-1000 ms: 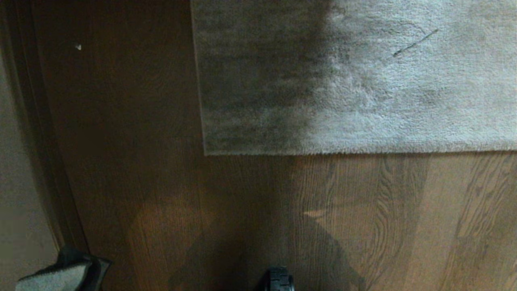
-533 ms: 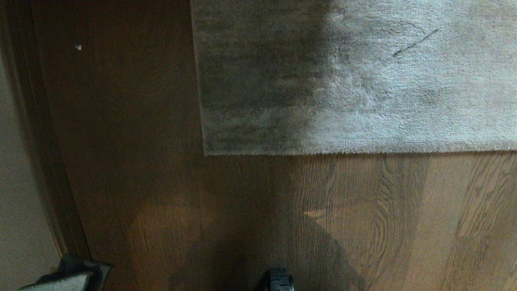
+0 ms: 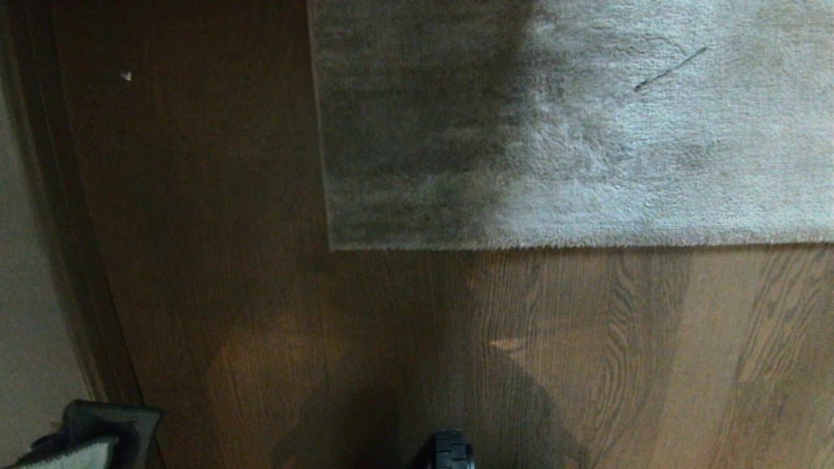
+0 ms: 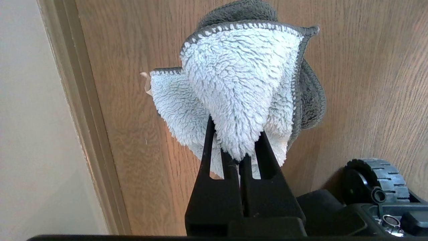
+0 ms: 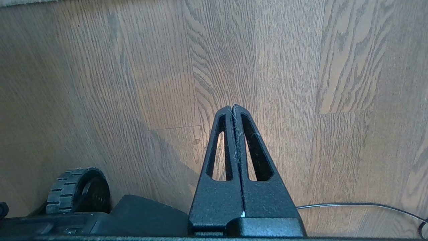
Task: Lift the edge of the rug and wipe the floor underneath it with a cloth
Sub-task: Lift up the carpet
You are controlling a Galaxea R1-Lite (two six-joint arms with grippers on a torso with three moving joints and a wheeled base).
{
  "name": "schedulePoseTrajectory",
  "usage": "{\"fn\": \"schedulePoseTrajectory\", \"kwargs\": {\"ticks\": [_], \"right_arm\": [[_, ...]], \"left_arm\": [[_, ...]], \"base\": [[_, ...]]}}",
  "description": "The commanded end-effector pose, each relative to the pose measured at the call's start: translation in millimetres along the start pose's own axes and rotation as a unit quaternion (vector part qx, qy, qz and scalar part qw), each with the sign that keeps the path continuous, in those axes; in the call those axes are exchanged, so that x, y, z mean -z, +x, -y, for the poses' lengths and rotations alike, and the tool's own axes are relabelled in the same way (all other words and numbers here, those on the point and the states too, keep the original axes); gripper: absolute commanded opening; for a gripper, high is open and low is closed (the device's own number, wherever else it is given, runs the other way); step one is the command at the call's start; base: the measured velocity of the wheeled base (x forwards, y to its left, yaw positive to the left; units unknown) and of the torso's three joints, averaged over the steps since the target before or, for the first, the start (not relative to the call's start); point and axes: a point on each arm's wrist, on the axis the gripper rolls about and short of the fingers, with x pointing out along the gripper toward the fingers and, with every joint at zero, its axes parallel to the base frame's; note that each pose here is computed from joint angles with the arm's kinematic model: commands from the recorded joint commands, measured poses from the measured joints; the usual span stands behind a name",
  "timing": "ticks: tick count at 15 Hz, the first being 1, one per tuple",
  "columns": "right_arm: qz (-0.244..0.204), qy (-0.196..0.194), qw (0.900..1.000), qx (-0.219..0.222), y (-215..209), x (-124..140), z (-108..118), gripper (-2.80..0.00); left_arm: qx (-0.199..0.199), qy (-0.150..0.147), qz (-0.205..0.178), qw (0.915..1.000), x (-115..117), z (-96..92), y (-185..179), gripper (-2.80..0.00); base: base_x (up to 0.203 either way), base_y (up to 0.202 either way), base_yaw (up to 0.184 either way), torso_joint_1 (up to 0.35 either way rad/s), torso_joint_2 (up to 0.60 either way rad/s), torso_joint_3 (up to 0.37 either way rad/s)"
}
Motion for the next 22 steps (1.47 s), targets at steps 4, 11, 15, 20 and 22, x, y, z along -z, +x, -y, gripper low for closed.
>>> {"fn": "schedulePoseTrajectory", "kwargs": {"ticks": [4, 11, 15, 20, 22], "right_arm": [[0.000, 0.000, 1.000, 0.000, 0.0, 0.0, 0.0, -2.80], [0.001, -0.005, 1.000, -0.001, 0.0, -0.2, 0.0, -2.80], [-0.001, -0.013, 1.000, 0.000, 0.0, 0.3, 0.0, -2.80], [-0.002, -0.034, 0.999, -0.002, 0.0, 0.4, 0.0, -2.80], [-0.003, -0.064, 0.998, -0.004, 0.0, 0.6, -0.1, -2.80]], "left_arm": [[0.000, -0.001, 0.003, 1.0000, 0.0, 0.0, -0.4, -2.80], [0.000, -0.001, 0.003, 1.0000, 0.0, 0.0, -0.4, -2.80], [0.000, -0.001, 0.003, 1.0000, 0.0, 0.0, -0.4, -2.80], [0.000, -0.001, 0.003, 1.0000, 0.0, 0.0, -0.4, -2.80], [0.000, -0.001, 0.003, 1.0000, 0.0, 0.0, -0.4, -2.80]], "base": [[0.000, 0.000, 0.000, 0.000, 0.00, 0.000], [0.000, 0.000, 0.000, 0.000, 0.00, 0.000], [0.000, 0.000, 0.000, 0.000, 0.00, 0.000], [0.000, 0.000, 0.000, 0.000, 0.00, 0.000], [0.000, 0.000, 0.000, 0.000, 0.00, 0.000]]}}
